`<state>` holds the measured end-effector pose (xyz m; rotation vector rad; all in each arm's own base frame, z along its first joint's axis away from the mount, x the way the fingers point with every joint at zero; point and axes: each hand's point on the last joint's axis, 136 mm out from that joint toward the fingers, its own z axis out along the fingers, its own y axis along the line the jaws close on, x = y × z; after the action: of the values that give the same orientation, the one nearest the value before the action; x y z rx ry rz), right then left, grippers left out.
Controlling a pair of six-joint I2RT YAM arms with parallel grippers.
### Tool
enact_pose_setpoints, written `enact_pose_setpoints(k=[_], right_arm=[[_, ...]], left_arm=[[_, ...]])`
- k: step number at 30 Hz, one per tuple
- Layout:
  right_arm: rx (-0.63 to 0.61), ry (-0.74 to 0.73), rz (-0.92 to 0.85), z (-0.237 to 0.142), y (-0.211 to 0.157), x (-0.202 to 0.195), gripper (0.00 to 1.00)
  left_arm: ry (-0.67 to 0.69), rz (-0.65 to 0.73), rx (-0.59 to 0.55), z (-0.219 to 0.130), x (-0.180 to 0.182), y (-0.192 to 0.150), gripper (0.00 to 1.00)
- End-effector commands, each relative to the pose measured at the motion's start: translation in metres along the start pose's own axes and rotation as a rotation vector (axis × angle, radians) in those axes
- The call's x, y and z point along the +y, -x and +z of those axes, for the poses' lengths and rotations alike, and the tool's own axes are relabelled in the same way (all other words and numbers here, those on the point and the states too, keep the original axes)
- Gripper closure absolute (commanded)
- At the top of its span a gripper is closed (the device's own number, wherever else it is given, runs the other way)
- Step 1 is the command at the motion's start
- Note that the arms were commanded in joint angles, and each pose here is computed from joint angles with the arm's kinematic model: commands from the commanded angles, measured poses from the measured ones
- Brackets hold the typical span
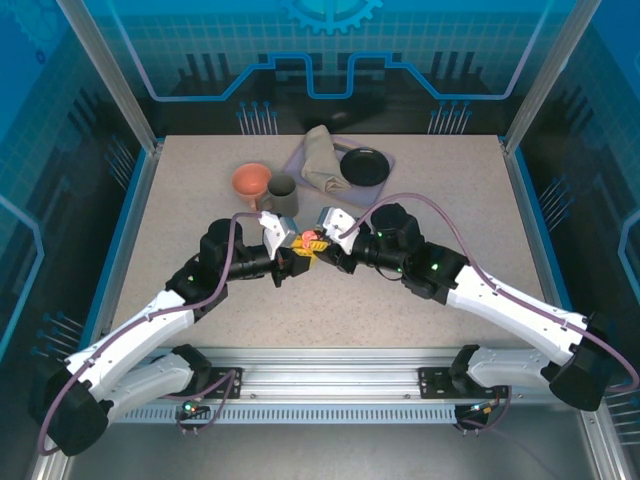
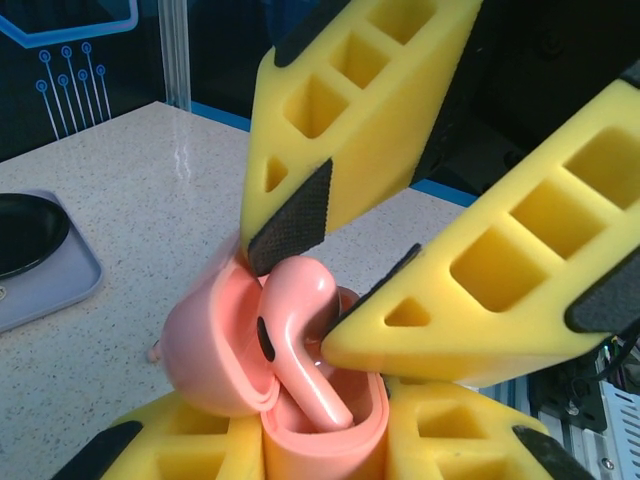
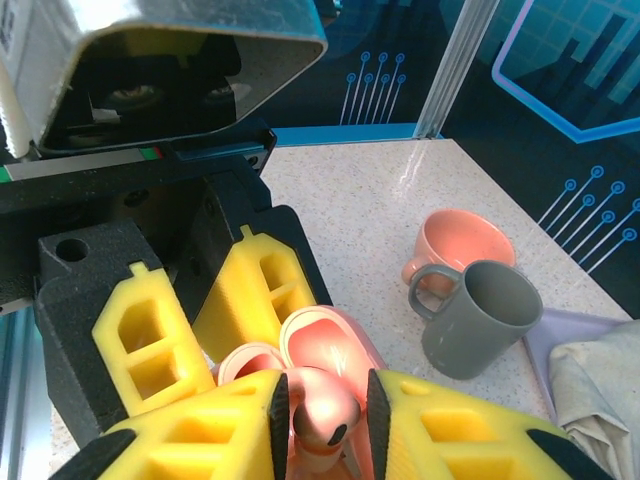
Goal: Insert the wireless bluetooth earbuds into the charging case
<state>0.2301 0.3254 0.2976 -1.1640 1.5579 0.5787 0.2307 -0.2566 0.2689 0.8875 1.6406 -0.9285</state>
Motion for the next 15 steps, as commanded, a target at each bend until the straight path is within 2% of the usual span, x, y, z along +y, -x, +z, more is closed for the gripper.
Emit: enact_pose_setpoints(k=[1, 7, 15], right_arm=[[-0.017, 0.108, 0.047, -0.0002, 0.0075, 0.0156, 0.69], [-0.012, 0.142, 0.058, 0.0029, 0.0092, 0.0192, 0.76], [0.002, 0.151, 0.047, 0.0024, 0.0085, 0.0208, 0.74]], left_arm=[[-0.012, 0.066, -0.082, -0.0028, -0.0055, 0.0212, 1.00], [-0.012, 0.070, -0.090, -0.0024, -0.0052, 0.0224, 1.00], [-0.006, 0.077, -0.092, -0.0017, -0.0037, 0.0238, 1.00]])
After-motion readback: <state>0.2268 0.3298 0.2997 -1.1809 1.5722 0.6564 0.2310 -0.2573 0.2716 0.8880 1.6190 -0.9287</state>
